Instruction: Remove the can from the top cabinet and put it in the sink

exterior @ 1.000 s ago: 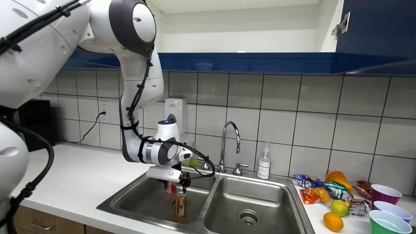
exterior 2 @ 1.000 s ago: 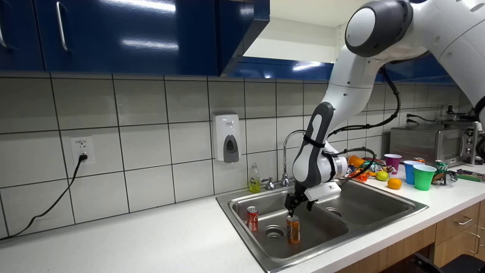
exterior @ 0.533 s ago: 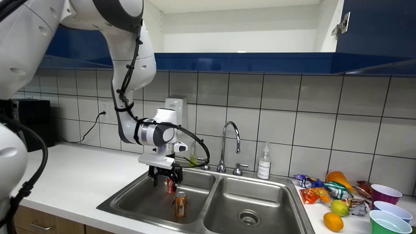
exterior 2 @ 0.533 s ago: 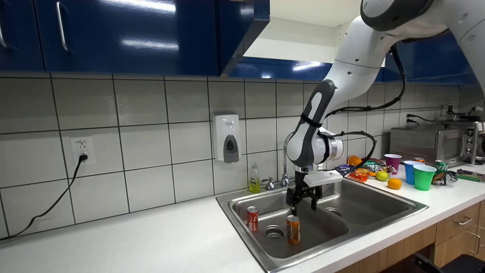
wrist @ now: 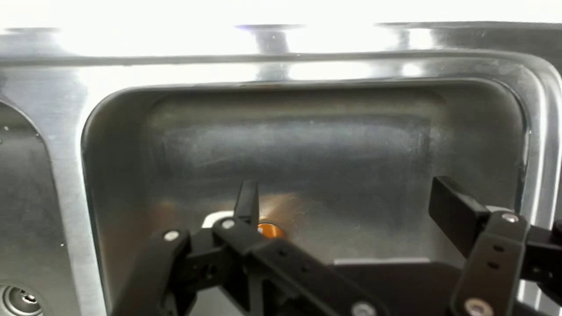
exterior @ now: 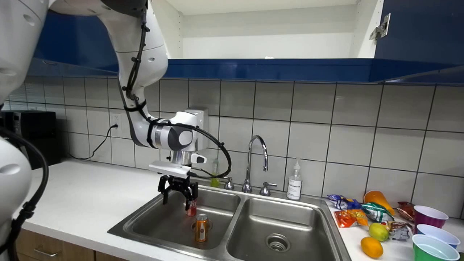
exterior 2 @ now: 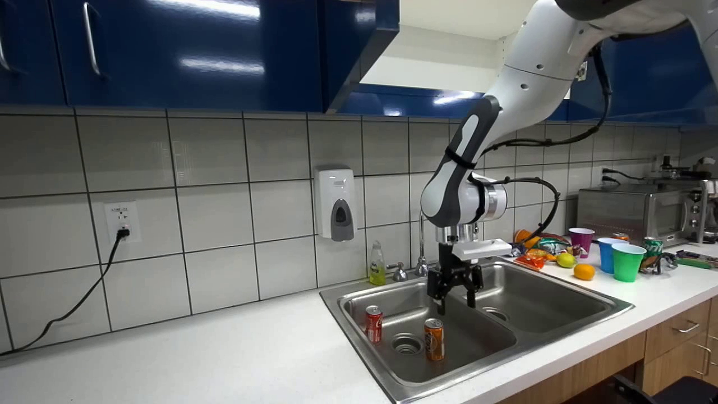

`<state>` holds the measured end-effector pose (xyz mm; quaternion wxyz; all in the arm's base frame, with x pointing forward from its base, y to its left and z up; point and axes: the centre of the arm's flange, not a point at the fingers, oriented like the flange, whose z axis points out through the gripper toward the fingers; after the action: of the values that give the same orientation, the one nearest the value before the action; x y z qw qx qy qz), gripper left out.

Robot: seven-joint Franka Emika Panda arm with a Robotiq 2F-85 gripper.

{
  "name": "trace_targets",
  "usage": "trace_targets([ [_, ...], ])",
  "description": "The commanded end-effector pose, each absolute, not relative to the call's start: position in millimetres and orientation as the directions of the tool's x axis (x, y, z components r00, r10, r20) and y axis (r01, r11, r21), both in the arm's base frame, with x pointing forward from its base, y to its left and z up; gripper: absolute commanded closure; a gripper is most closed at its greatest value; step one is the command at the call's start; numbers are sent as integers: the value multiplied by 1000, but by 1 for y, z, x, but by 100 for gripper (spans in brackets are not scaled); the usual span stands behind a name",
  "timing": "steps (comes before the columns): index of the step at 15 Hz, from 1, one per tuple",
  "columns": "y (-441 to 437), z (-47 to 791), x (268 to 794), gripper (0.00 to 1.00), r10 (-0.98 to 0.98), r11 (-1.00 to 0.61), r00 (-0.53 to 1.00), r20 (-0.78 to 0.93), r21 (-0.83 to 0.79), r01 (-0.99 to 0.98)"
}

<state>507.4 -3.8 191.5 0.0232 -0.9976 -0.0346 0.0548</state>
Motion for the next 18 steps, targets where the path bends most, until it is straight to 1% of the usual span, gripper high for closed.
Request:
trace_targets([
  [1, 4, 224, 490, 0, 110, -993, 984, -137, -54, 103],
  [10, 23, 234, 454, 0, 137, -990, 966, -217, -70, 125],
  [18, 36, 257, 413, 0, 144, -989, 957, -251, -75, 129],
])
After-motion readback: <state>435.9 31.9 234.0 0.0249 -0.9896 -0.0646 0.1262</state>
